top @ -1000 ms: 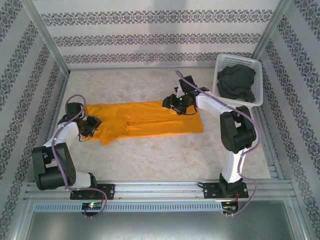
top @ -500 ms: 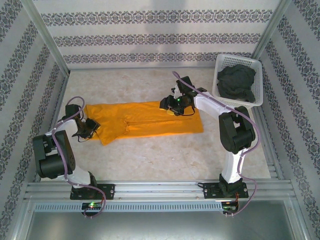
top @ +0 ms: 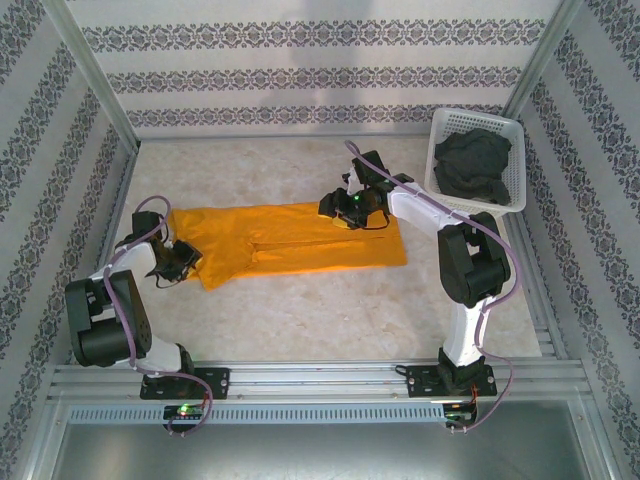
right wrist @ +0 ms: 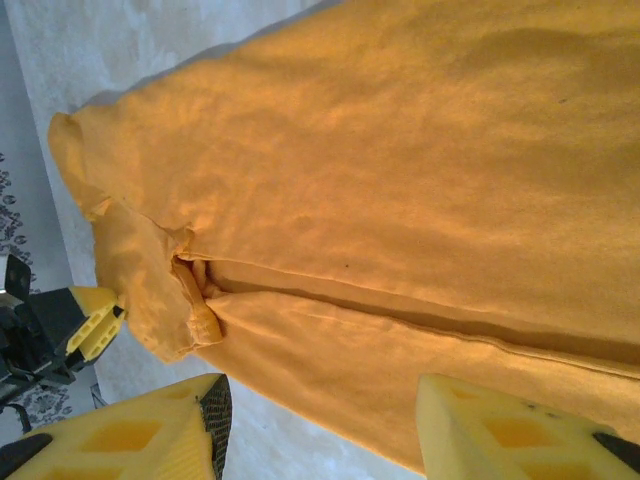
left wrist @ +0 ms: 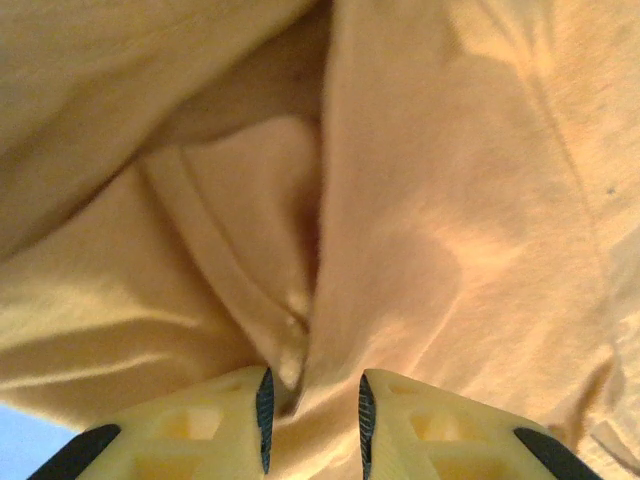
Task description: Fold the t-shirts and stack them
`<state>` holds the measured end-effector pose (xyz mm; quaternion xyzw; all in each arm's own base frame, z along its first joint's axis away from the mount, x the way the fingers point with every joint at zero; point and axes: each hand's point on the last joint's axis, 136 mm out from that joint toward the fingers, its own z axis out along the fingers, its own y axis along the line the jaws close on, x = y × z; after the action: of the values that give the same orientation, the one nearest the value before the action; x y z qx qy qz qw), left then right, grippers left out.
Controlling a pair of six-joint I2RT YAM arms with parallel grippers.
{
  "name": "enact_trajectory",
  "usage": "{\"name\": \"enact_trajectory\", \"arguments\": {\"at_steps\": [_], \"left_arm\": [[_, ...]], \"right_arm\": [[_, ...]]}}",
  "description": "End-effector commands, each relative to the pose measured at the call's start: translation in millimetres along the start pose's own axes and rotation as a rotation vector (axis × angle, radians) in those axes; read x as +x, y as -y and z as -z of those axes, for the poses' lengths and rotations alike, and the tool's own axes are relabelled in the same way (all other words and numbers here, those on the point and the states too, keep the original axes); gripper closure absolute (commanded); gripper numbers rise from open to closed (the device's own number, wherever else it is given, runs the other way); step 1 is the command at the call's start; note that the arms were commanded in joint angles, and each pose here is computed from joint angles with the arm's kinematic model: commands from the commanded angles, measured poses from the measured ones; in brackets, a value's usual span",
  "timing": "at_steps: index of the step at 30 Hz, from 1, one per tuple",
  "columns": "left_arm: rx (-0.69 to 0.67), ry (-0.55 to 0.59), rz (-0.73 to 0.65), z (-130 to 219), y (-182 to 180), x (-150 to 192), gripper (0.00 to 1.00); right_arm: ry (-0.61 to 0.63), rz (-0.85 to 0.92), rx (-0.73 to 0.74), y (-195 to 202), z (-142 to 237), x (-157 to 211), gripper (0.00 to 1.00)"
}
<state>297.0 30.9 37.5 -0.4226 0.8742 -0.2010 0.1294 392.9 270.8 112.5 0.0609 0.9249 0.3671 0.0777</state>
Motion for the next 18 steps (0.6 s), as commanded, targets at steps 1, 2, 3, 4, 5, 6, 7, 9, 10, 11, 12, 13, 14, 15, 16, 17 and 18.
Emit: {"name": "enact_trajectory", "arguments": {"at_steps": [1, 2, 3, 4, 5, 6, 7, 9, 10, 11, 12, 13, 14, 15, 16, 17, 18], "left_arm": [[-0.056, -0.021, -0.030, 6.4, -6.4, 10.6, 0.69], [-0.048, -0.024, -0.031, 6.2, -4.5, 11.6, 0.69], [-0.044, -0.031, -0.027, 4.5, -3.2, 13.5, 0.69], [-0.040, -0.036, -0.029, 3.5, -1.2, 14.8, 0.69], [-0.040, -0.039, -0.028, 2.6, 0.1, 15.8, 0.69], [-0.039, -0.039, -0.028, 2.0, 1.8, 16.8, 0.69], [-0.037, -0.038, -0.029, 2.0, 3.5, 17.2, 0.69], [-0.035, -0.034, -0.032, 1.5, 6.5, 17.0, 0.69], [-0.035, -0.034, -0.031, 0.8, 7.0, 17.0, 0.69], [-0.036, -0.035, -0.033, -0.4, 7.0, 16.7, 0.69], [-0.037, -0.037, -0.035, -1.4, 7.2, 16.4, 0.69], [-0.040, -0.037, -0.036, -2.2, 7.1, 15.5, 0.71], [-0.042, -0.037, -0.040, -2.2, 7.2, 14.8, 0.72], [-0.050, -0.029, -0.046, -0.7, 7.1, 12.7, 0.74], [-0.057, -0.022, -0.050, 1.0, 7.1, 11.0, 0.75], [-0.068, -0.011, -0.055, 3.3, 6.6, 8.7, 0.78], [-0.076, -0.003, -0.060, 4.7, 5.9, 7.1, 0.80]], "right_arm": [[0.008, 0.009, -0.025, -6.4, 0.5, -7.4, 0.47], [0.007, 0.008, -0.025, -5.7, 1.0, -7.3, 0.47], [0.006, 0.007, -0.023, -4.9, 0.9, -6.6, 0.47], [0.003, 0.007, -0.021, -4.4, 1.1, -5.6, 0.47], [0.004, 0.007, -0.020, -3.6, 1.5, -5.8, 0.47], [0.003, 0.007, -0.020, -3.2, 2.1, -5.0, 0.47], [0.004, 0.007, -0.020, -2.7, 2.5, -4.9, 0.47], [0.005, 0.003, -0.017, -0.4, 3.4, -4.9, 0.47], [0.003, 0.003, -0.018, 0.0, 3.5, -4.2, 0.47], [0.004, 0.002, -0.017, 0.9, 3.3, -4.2, 0.47], [0.004, 0.000, -0.017, 1.4, 3.6, -4.1, 0.47], [0.004, 0.000, -0.017, 1.4, 3.9, -4.4, 0.47], [0.005, 0.001, -0.018, 1.2, 4.6, -4.2, 0.48], [0.006, 0.000, -0.018, 1.0, 4.7, -4.4, 0.48], [0.005, 0.001, -0.018, 1.2, 4.8, -3.8, 0.48], [0.005, -0.001, -0.017, 2.1, 4.4, -3.6, 0.48], [0.004, -0.002, -0.018, 1.9, 4.6, -2.8, 0.48]]}}
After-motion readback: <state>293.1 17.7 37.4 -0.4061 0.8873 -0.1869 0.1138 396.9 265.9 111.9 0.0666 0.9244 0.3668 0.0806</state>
